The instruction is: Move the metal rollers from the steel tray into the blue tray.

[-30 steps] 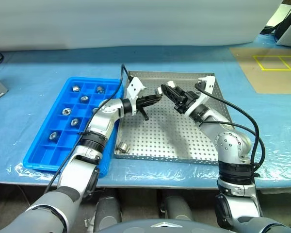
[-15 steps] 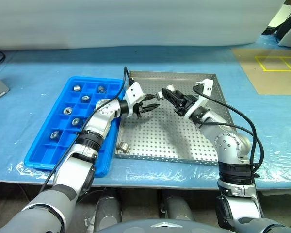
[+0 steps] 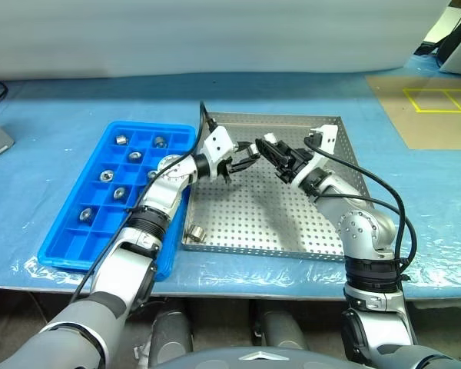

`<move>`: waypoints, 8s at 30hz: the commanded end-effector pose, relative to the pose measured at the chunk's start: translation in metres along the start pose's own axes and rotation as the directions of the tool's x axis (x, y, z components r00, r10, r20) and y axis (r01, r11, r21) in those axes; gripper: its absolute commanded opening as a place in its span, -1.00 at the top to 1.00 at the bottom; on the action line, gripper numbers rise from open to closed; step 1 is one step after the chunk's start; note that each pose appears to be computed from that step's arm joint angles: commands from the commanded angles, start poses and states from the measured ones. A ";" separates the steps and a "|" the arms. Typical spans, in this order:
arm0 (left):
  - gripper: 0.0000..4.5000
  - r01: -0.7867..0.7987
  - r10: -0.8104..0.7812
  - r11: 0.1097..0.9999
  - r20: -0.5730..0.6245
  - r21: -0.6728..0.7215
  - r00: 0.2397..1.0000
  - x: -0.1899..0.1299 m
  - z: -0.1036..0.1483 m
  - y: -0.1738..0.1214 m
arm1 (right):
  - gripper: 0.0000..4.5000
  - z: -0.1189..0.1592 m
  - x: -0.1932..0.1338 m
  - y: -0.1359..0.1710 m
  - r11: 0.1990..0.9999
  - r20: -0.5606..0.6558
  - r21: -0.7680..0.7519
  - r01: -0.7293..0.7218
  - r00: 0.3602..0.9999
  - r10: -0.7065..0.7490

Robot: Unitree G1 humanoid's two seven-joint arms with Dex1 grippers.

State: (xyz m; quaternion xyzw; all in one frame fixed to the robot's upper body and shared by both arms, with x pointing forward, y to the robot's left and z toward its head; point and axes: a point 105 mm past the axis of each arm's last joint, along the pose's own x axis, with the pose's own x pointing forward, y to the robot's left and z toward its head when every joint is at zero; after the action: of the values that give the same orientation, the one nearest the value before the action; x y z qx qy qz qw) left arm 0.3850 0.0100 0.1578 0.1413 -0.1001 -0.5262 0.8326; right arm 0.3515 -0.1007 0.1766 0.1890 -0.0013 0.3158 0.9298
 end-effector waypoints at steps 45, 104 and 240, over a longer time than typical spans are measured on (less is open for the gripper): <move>0.41 0.058 -0.058 0.997 0.020 -0.052 0.998 0.004 0.027 0.006 | 0.27 0.079 -0.003 0.035 0.945 0.195 -0.315 -0.094 0.967 0.161; -0.59 0.189 -0.190 0.982 -0.183 -0.022 0.964 -0.011 -0.017 -0.012 | 0.27 -0.075 -0.087 -0.060 0.984 -0.241 -0.134 0.116 0.960 -0.146; -0.62 0.129 -0.183 0.965 -0.235 -0.229 0.955 0.000 -0.054 -0.023 | -0.59 0.003 -0.048 -0.025 0.956 -0.113 -0.291 0.037 0.991 -0.072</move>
State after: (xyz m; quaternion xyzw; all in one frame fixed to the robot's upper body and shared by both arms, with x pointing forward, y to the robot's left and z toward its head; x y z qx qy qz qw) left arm 0.3780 0.0075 0.0944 0.1045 0.0885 -0.5844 0.7998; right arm 0.3330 -0.1540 0.1556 0.0383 0.0357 0.2865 0.9567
